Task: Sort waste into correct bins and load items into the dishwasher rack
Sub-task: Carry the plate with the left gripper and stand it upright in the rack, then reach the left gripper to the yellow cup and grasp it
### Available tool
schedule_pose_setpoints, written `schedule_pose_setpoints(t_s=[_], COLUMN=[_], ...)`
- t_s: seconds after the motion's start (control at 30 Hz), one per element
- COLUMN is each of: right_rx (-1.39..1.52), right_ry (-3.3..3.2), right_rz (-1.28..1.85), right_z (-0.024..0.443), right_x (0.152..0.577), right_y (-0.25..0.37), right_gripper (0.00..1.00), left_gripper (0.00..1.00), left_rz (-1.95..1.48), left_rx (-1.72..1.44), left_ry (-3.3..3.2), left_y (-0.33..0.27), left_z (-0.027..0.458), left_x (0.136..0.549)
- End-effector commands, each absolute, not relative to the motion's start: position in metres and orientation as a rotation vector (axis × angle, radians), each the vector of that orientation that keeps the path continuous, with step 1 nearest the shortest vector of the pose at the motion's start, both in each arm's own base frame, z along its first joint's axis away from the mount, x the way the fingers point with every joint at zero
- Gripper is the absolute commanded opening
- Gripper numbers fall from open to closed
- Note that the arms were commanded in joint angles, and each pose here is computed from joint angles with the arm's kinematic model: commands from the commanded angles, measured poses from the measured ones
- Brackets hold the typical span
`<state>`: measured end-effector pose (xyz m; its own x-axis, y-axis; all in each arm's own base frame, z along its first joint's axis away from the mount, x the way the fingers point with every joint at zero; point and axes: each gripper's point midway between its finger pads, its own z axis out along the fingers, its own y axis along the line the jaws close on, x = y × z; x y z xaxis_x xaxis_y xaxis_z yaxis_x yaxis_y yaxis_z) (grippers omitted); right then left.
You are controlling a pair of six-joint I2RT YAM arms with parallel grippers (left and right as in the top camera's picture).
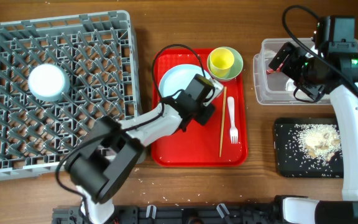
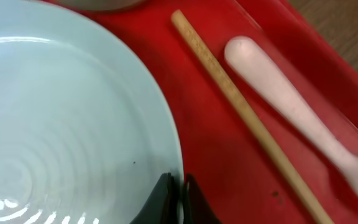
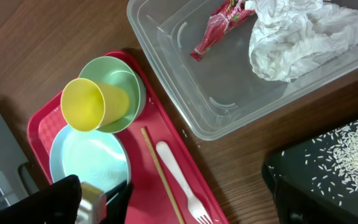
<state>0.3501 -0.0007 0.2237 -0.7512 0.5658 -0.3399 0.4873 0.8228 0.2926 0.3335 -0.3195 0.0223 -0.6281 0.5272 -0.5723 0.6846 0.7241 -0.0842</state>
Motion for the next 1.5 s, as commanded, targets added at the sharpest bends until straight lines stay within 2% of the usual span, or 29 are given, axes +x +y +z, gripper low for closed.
schedule_pose_setpoints(t_s=[0.0,0.1,0.2,0.37,0.43,0.57,0.7,0.83,0.93,1.17,1.2,1.23,1.27,1.33,1.37,1.47], right_rx=[0.757,0.756,0.757,0.756,0.756,0.756,0.756,0.757,0.757,0.756,0.756,0.756,0.757,0.757,0.757,0.756], right_ry=[2.575,2.575,2.576,2.575,2.575,2.575,2.575,2.576,2.576,2.575,2.575,2.575,2.575,2.576,2.576,2.575], right_rz=[0.265,0.265,0.265,0.265,0.265,0.265,0.265,0.265,0.265,0.265,0.265,0.265,0.265,0.265,0.265,0.265], right_z=[0.230,0.230,0.230,0.230,0.230,0.230,0.230,0.230,0.230,0.230,0.230,0.230,0.230,0.230,0.230,0.230], right_x=[0.352,0.352,0.352,0.352,0.352,0.352,0.352,0.352,0.352,0.352,0.352,0.352,0.352,0.352,0.352,0.352], right_y=[0.000,0.000,0.000,0.000,0.000,0.000,0.000,0.000,0.000,0.000,0.000,0.000,0.000,0.000,0.000,0.000], right_gripper=[1.00,1.00,1.00,1.00,1.00,1.00,1.00,1.00,1.00,1.00,1.00,1.00,1.00,1.00,1.00,1.00], left_gripper=[0.04,0.04,0.04,0.04,0.04,0.04,0.04,0.04,0.04,0.04,0.08,0.49,0.51,0.88,1.00,1.00], left_rz=[-0.481,-0.523,-0.594,-0.701,-0.836,-1.023,-1.301,-1.401,-1.407,-1.347,-1.333,-1.309,-1.299,-1.292,-1.296,-1.265], left_rx=[0.797,0.734,0.583,0.005,-0.140,-0.289,-0.142,-0.222,-0.269,-0.408,-0.423,-0.442,-0.424,-0.417,-0.411,-0.428], left_ry=[2.401,2.361,2.229,1.940,1.837,1.757,1.676,1.711,1.757,1.804,1.850,1.898,1.897,1.885,1.877,1.844], left_y=[-0.316,-0.303,-0.282,-0.166,-0.133,-0.089,-0.082,-0.080,-0.079,-0.050,-0.051,-0.051,-0.051,-0.044,-0.039,-0.021], left_z=[0.075,0.132,0.203,0.328,0.356,0.358,0.341,0.291,0.262,0.239,0.227,0.214,0.214,0.219,0.223,0.246], left_x=[0.324,0.309,0.315,0.351,0.366,0.411,0.454,0.485,0.496,0.503,0.501,0.499,0.499,0.498,0.496,0.487])
